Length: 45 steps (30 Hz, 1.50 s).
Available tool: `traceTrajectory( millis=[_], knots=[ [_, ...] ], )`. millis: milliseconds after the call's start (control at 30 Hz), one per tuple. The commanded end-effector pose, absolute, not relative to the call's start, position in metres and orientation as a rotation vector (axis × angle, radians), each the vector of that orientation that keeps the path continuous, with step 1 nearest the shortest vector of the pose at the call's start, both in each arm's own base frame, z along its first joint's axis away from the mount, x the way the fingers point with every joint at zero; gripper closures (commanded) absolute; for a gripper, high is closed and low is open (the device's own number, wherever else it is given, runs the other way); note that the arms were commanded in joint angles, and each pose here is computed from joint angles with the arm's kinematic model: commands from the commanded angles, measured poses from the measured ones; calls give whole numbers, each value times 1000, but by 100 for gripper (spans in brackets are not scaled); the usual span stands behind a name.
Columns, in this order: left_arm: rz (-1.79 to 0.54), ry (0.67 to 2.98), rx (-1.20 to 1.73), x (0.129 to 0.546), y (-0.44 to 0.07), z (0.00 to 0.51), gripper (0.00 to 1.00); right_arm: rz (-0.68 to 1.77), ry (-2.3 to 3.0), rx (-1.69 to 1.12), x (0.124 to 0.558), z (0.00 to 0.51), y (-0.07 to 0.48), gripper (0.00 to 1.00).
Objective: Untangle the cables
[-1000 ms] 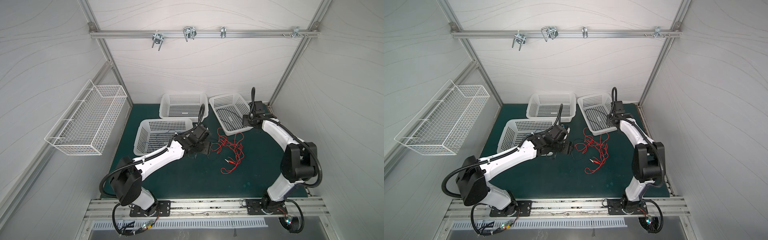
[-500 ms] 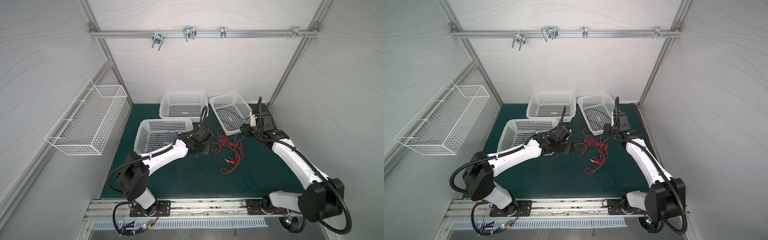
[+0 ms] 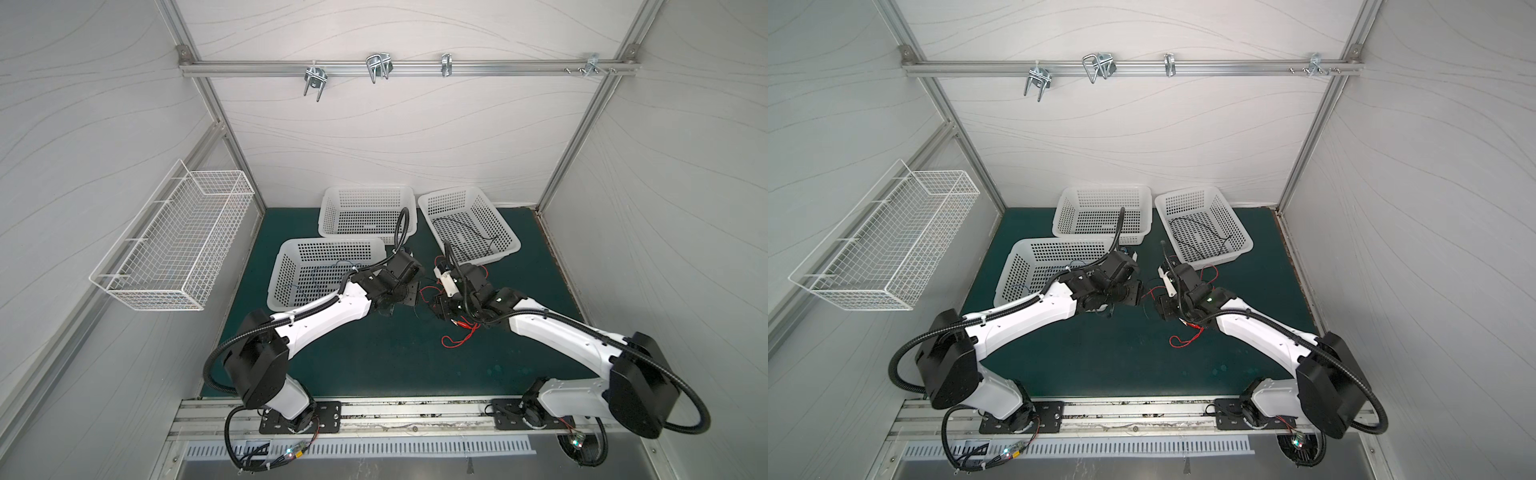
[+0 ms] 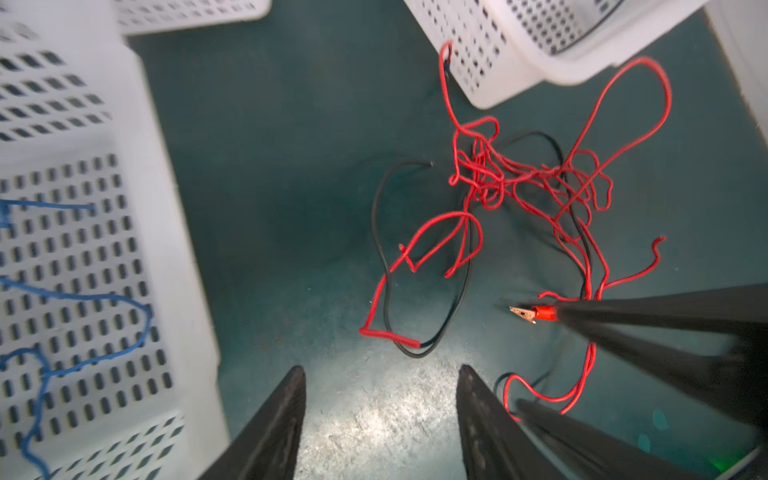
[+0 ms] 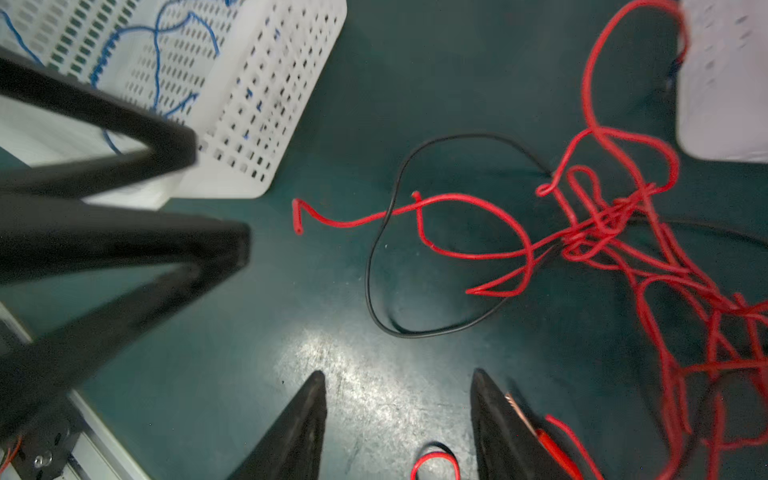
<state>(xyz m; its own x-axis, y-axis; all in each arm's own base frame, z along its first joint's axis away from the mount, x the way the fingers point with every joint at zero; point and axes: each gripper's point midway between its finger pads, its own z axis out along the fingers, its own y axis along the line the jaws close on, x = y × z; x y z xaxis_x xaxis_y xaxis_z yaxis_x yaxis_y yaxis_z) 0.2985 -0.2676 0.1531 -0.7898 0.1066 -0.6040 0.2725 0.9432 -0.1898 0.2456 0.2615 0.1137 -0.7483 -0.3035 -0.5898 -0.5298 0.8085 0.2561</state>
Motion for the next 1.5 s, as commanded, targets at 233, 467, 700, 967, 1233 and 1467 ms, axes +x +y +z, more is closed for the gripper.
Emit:
traceTrajectory(
  millis=[233, 467, 700, 967, 1233, 1467],
  knots=[
    [-359, 2332, 138, 299, -245, 183, 38, 551, 2508, -666, 257, 68, 306, 50],
    [-345, 2337, 115, 294, -236, 181, 38, 519, 2539, -706, 266, 48, 327, 56],
    [-317, 2330, 104, 293, -229, 185, 38, 513, 2577, -783, 262, 39, 337, 90],
    [-297, 2298, 117, 292, -222, 195, 37, 571, 2436, -828, 263, 117, 345, 100],
    [-357, 2214, 132, 293, -225, 213, 30, 747, 2247, -780, 276, 227, 342, 100],
    [-459, 2159, 221, 288, -239, 223, 27, 837, 2037, -709, 283, 313, 334, 100]
  ],
)
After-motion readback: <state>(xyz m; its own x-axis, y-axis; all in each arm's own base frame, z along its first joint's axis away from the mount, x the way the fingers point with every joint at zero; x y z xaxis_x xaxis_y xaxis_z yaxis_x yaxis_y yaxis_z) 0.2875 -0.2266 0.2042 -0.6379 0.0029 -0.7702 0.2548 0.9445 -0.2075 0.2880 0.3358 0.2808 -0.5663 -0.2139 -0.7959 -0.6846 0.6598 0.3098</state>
